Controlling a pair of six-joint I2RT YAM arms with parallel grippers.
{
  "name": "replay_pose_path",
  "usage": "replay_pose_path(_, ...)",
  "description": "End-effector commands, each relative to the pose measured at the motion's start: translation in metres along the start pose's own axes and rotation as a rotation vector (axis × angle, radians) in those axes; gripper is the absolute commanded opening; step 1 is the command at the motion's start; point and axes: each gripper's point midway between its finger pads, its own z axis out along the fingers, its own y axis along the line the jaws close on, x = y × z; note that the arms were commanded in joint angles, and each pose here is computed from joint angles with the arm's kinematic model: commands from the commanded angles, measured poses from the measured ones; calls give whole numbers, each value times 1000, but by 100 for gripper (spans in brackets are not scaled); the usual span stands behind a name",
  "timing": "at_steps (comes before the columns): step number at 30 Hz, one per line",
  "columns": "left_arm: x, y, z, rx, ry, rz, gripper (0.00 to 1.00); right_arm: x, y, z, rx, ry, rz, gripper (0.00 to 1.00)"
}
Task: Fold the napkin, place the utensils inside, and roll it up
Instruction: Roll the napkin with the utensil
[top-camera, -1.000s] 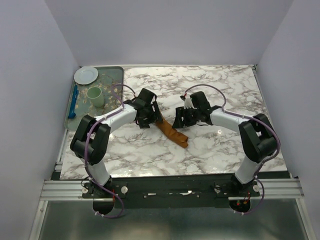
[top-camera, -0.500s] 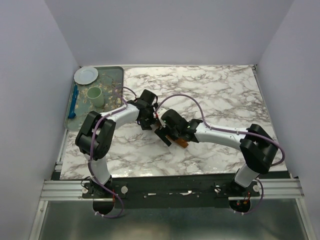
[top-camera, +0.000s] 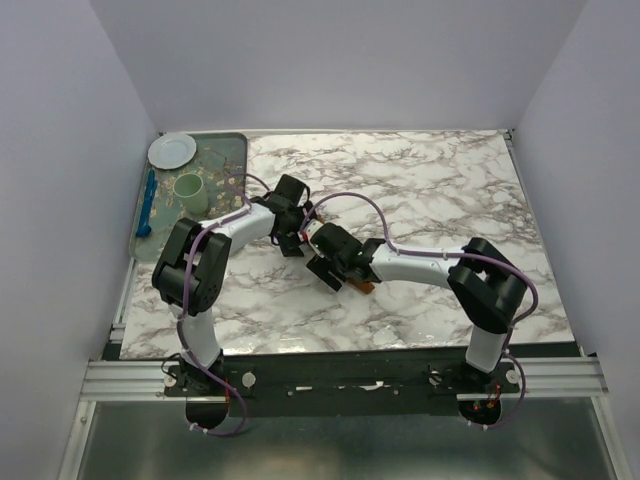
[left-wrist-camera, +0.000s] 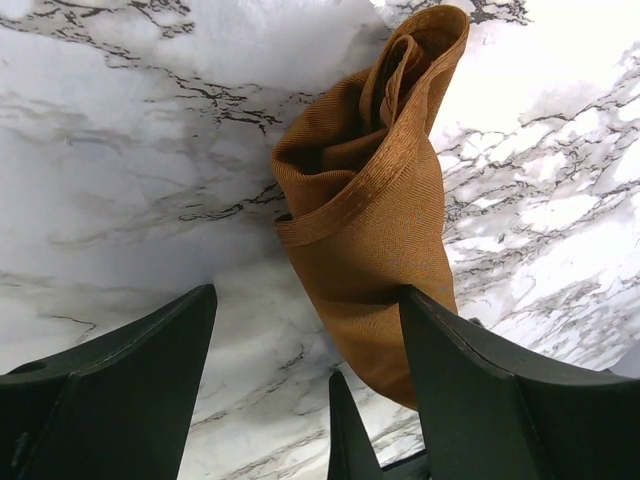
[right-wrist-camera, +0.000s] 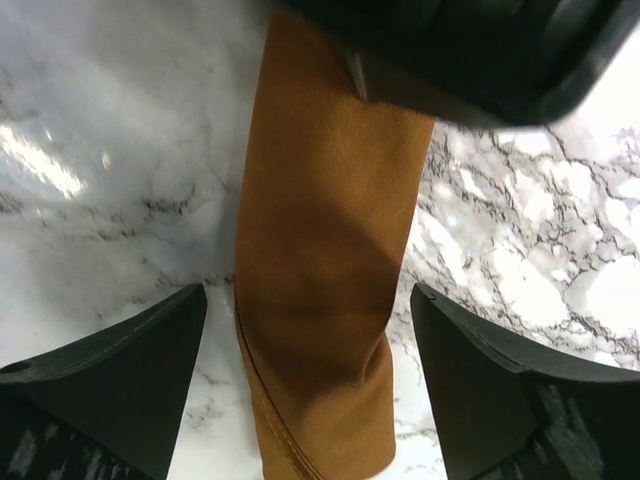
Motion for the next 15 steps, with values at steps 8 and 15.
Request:
replay_pose_path(8, -26, 15, -19, 21, -64, 13, 88, 22, 0, 23, 33, 94, 140, 67)
replay_pose_path(15, -28, 7, -29, 110, -62, 19, 89, 24, -2, 27, -15, 81, 203, 52)
